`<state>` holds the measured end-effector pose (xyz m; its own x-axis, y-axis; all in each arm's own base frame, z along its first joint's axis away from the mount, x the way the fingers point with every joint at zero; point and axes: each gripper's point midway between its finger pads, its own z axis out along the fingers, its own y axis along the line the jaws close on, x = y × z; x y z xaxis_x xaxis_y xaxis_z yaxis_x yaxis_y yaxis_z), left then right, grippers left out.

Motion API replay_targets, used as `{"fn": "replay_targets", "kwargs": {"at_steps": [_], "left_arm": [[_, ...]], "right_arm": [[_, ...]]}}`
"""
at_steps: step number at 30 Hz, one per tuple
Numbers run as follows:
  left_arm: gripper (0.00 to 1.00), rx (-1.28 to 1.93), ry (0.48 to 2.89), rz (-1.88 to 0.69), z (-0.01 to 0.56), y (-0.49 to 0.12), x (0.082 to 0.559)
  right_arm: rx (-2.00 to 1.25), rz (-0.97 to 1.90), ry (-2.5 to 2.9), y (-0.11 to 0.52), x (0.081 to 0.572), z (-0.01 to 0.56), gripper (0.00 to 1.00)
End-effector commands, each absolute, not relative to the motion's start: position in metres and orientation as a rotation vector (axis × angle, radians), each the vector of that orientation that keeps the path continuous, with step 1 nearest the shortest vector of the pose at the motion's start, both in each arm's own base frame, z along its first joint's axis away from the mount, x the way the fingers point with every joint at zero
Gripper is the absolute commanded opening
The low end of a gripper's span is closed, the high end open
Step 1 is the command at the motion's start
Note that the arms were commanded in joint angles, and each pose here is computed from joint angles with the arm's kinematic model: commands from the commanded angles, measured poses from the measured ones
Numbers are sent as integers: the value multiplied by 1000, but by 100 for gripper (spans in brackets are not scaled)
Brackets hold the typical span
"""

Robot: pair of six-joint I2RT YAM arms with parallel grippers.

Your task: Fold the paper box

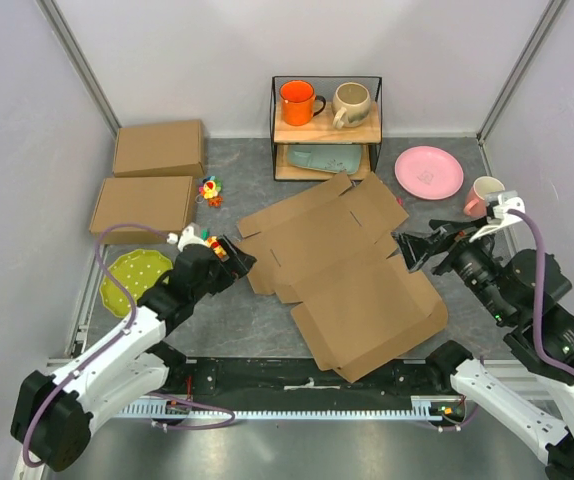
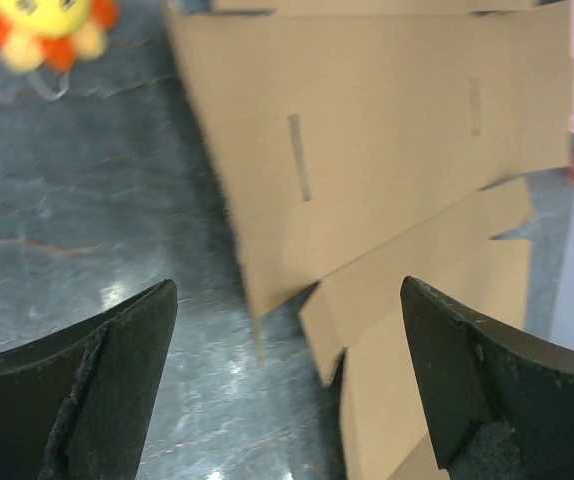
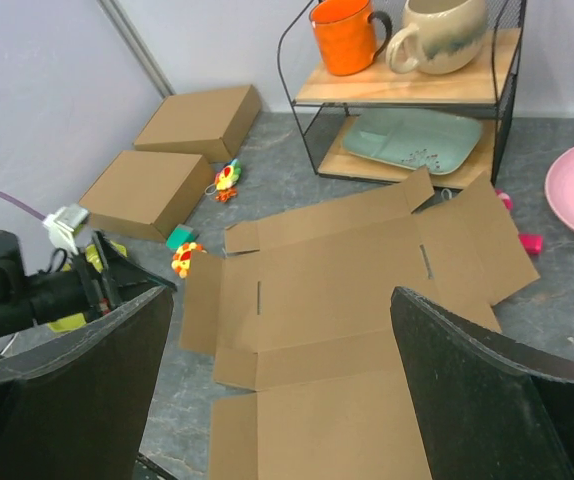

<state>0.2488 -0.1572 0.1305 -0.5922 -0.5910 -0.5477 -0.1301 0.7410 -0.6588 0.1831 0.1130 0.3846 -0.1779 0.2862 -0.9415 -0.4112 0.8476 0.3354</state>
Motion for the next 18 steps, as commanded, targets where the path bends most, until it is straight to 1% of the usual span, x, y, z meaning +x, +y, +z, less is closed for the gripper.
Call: {"fn": "replay_targets", "kwargs": {"at_steps": [1,4,7,10,11,13,15,17,18], "left_arm": [[99,-690,2050,-809,125,-165,267],[99,-698,2135,-779,101,-171,265],[98,-682,2132,-791,92,-176,269],[89,-609,2113,-836,97,-187,276],[82,-570,2166,-810,85,-190,275],[76,-518,2217,-793,85,-197,279],[67,-458,2286,-749,77,-201,280],[59,-418,2308,-720,73,-201,283],[57,-410,2316,-706,72,-200,284]], "right_arm": [[-102,712,1616,133,191,388,98],[-100,730,1633,139,195,383,98],[-103,736,1649,142,197,378,98],[-94,727,1654,141,198,376,98],[-92,721,1654,140,199,376,98],[-92,718,1655,140,199,376,98],[-88,711,1654,138,199,376,98],[-88,707,1658,138,199,375,98],[-86,704,1661,137,199,373,98]]}}
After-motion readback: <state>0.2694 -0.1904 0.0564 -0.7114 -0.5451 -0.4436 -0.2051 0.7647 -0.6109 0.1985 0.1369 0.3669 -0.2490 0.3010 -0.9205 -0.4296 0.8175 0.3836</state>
